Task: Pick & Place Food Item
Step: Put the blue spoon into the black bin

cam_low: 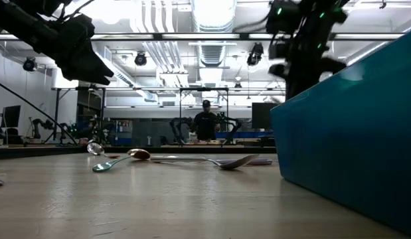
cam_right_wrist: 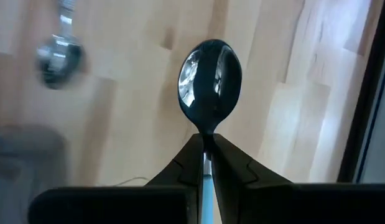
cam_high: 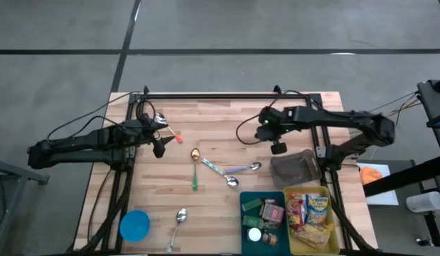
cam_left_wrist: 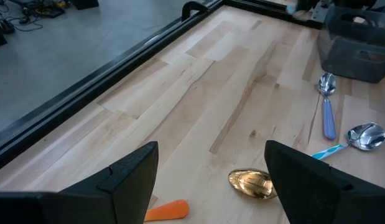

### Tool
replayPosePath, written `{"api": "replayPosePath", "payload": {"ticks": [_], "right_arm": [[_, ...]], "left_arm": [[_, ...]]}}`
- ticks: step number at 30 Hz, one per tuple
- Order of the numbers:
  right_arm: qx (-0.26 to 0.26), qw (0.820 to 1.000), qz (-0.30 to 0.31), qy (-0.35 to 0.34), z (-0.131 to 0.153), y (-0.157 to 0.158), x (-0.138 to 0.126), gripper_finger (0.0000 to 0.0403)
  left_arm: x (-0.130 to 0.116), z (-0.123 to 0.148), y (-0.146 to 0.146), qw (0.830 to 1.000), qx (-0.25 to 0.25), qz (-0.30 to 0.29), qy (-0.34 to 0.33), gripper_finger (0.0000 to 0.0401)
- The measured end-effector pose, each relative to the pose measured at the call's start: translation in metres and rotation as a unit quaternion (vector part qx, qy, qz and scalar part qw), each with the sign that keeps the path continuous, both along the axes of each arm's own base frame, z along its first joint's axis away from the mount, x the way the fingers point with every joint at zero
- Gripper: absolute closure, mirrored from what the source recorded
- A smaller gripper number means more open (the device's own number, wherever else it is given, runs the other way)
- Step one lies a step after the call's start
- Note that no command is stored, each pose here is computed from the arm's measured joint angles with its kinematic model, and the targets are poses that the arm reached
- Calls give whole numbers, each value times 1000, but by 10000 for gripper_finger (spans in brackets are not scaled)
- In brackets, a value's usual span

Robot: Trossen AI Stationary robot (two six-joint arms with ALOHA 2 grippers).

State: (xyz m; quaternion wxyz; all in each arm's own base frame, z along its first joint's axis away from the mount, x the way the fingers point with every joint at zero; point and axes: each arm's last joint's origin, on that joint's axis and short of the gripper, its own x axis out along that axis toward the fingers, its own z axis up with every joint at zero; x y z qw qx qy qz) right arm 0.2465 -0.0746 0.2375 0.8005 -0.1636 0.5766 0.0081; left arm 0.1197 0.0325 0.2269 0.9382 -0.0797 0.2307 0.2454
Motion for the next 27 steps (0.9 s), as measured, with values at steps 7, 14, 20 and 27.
{"api": "replayPosePath", "payload": {"ticks": [7, 14, 20, 27], "right_arm": [[31, 999, -23, -13, 26, 33, -26, 386], [66, 996, -56, 17, 33, 61, -46, 386], [113, 982, -135, 72, 32, 80, -60, 386], [129, 980, -116, 92, 21, 101, -64, 386]], "left_arm": [[0, 0, 0, 1000, 0, 0, 0, 103], [0, 0, 0, 1000, 0, 0, 0, 103], [0, 0, 0, 1000, 0, 0, 0, 103], [0, 0, 0, 1000, 0, 0, 0, 103]]}}
